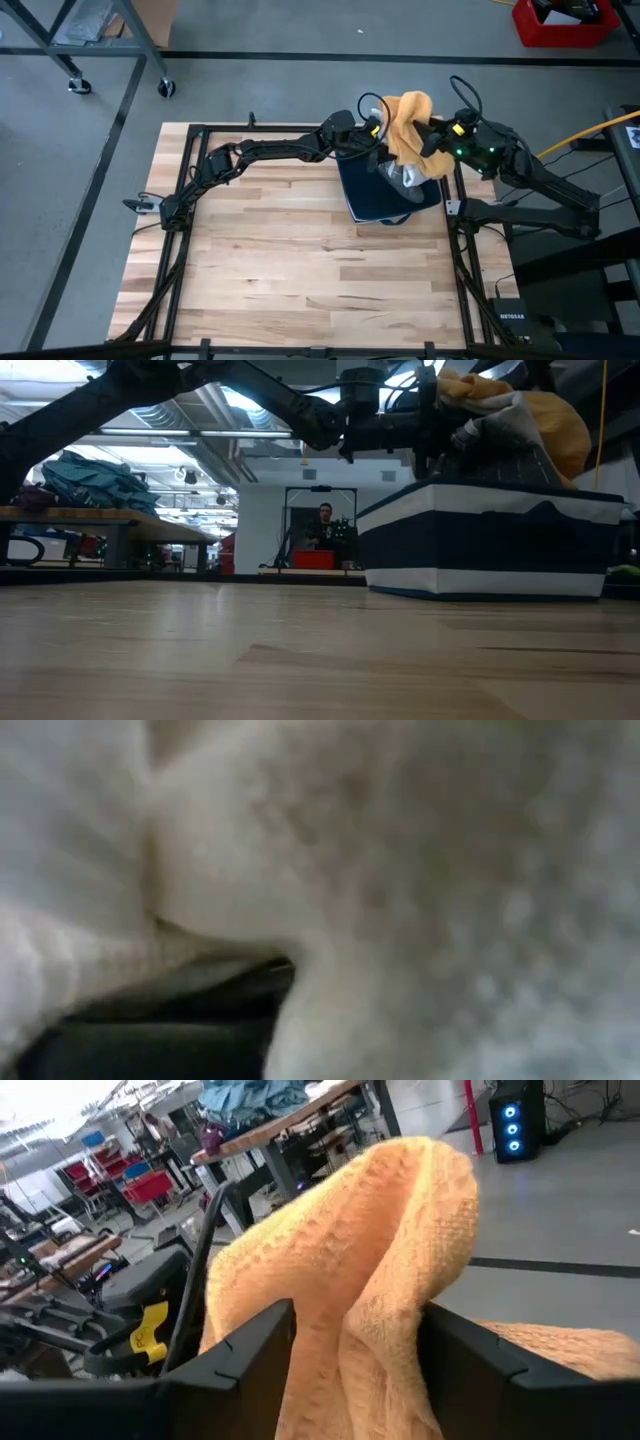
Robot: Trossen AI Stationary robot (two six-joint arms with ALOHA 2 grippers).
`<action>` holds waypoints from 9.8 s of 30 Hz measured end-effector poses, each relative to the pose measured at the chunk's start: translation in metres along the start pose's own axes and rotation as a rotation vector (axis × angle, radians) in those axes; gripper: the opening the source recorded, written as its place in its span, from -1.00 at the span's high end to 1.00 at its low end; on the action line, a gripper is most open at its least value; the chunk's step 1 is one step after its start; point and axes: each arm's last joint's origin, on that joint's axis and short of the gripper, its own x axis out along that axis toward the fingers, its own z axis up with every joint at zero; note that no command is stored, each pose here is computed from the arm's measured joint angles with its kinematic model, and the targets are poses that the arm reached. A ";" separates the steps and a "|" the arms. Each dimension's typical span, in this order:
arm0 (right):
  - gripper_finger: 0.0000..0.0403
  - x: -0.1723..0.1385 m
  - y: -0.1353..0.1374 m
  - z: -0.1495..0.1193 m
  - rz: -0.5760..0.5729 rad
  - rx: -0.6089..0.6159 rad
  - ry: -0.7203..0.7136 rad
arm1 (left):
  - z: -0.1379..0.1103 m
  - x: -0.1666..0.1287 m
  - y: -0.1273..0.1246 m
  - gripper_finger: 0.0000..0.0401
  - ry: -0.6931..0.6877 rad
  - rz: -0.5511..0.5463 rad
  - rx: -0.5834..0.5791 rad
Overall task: Fold towel
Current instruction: Put the stacked folded towels into the blue laundry organizer, then return to Home Position
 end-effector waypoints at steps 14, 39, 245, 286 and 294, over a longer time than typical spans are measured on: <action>0.00 0.014 0.005 -0.011 0.061 0.069 0.134 | 0.001 0.004 -0.007 0.56 -0.067 0.029 0.069; 0.00 0.080 0.010 -0.078 -0.018 0.055 0.706 | -0.037 -0.020 0.027 0.56 0.471 0.040 -0.287; 0.00 -0.004 -0.068 -0.207 0.831 -0.018 0.376 | -0.178 -0.395 -0.167 0.14 0.077 0.235 0.273; 0.00 -0.001 -0.071 -0.208 0.730 -0.086 0.313 | -0.179 -0.395 -0.167 0.14 0.080 0.241 0.208; 0.00 -0.001 -0.071 -0.208 0.730 -0.087 0.314 | -0.179 -0.395 -0.167 0.14 0.080 0.241 0.208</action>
